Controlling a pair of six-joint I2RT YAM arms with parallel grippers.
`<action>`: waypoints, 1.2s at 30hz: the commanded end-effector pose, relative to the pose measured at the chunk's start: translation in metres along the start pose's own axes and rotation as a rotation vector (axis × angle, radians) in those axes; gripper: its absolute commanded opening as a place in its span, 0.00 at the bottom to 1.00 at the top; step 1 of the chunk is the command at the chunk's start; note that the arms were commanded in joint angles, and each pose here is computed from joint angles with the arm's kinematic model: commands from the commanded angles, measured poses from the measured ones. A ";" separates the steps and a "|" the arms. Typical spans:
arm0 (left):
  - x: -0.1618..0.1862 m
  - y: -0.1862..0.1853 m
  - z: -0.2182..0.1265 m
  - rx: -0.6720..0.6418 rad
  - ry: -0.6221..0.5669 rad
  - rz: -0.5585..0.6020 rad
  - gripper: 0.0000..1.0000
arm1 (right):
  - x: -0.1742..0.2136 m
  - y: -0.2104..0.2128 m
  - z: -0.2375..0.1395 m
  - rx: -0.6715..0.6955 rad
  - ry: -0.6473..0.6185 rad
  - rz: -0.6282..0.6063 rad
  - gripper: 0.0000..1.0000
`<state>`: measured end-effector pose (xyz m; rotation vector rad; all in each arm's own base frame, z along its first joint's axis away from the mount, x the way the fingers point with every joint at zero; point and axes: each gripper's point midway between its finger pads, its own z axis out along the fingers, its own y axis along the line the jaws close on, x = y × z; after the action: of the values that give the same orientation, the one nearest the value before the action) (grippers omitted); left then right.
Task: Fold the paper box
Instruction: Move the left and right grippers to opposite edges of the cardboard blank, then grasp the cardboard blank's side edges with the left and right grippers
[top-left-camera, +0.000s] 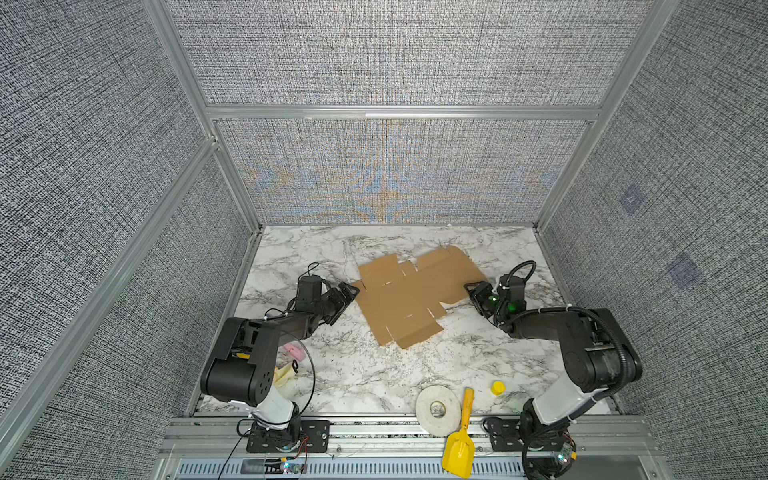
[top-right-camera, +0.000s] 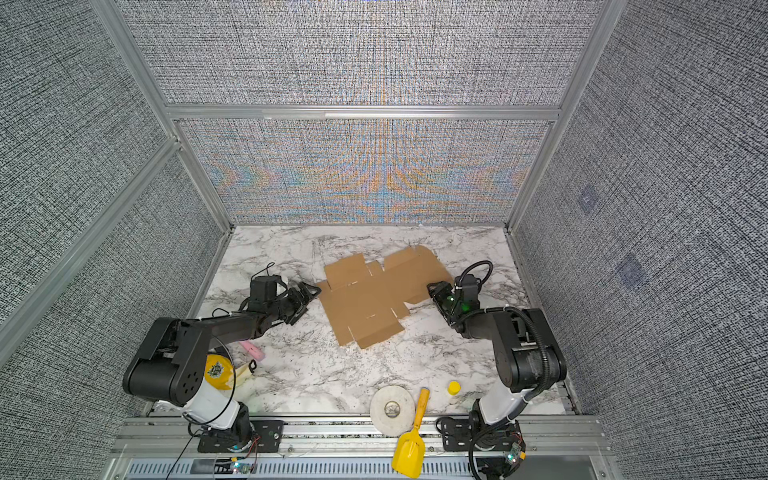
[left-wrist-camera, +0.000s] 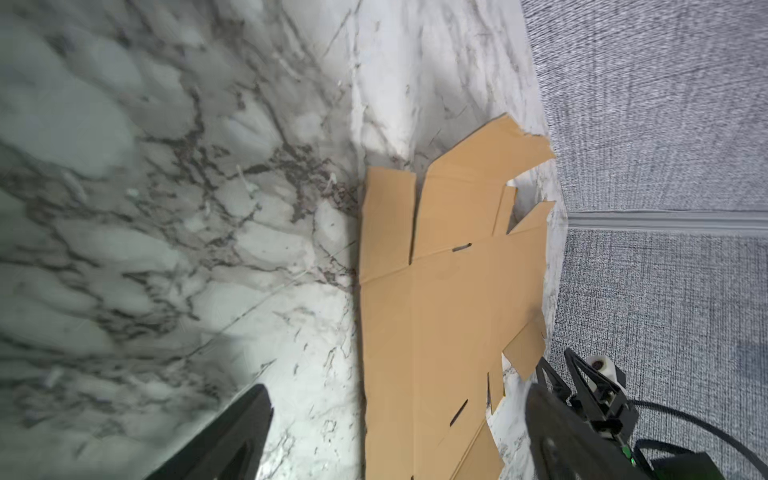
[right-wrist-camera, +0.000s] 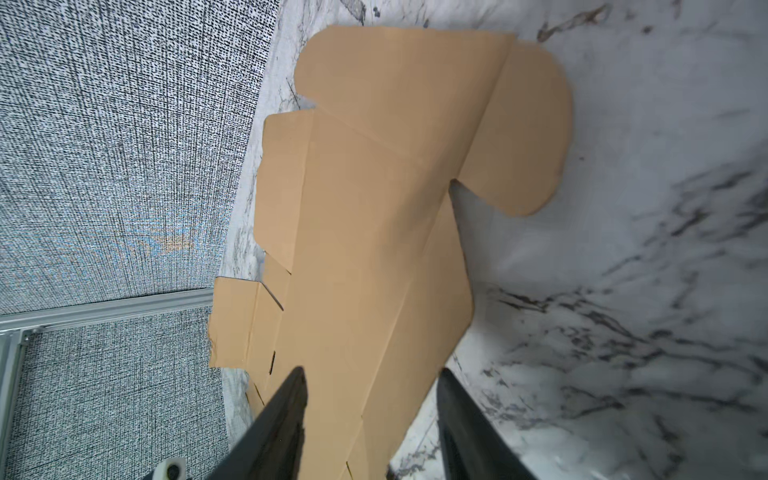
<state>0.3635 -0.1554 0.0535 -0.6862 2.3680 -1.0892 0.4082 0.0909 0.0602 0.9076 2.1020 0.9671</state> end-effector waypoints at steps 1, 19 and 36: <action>0.000 0.004 0.008 -0.020 -0.014 -0.086 0.97 | -0.003 0.008 -0.001 -0.032 -0.020 0.014 0.42; 0.022 0.013 0.023 -0.030 0.021 -0.127 0.95 | -0.009 0.011 -0.024 -0.116 -0.090 0.290 0.04; 0.020 0.008 0.039 -0.029 0.033 -0.098 0.91 | -0.023 0.036 -0.058 0.097 -0.058 -0.020 0.09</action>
<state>0.3818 -0.1934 0.0455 -0.7438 2.3067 -1.2090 0.4048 0.0765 0.1509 0.9909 1.9372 1.0204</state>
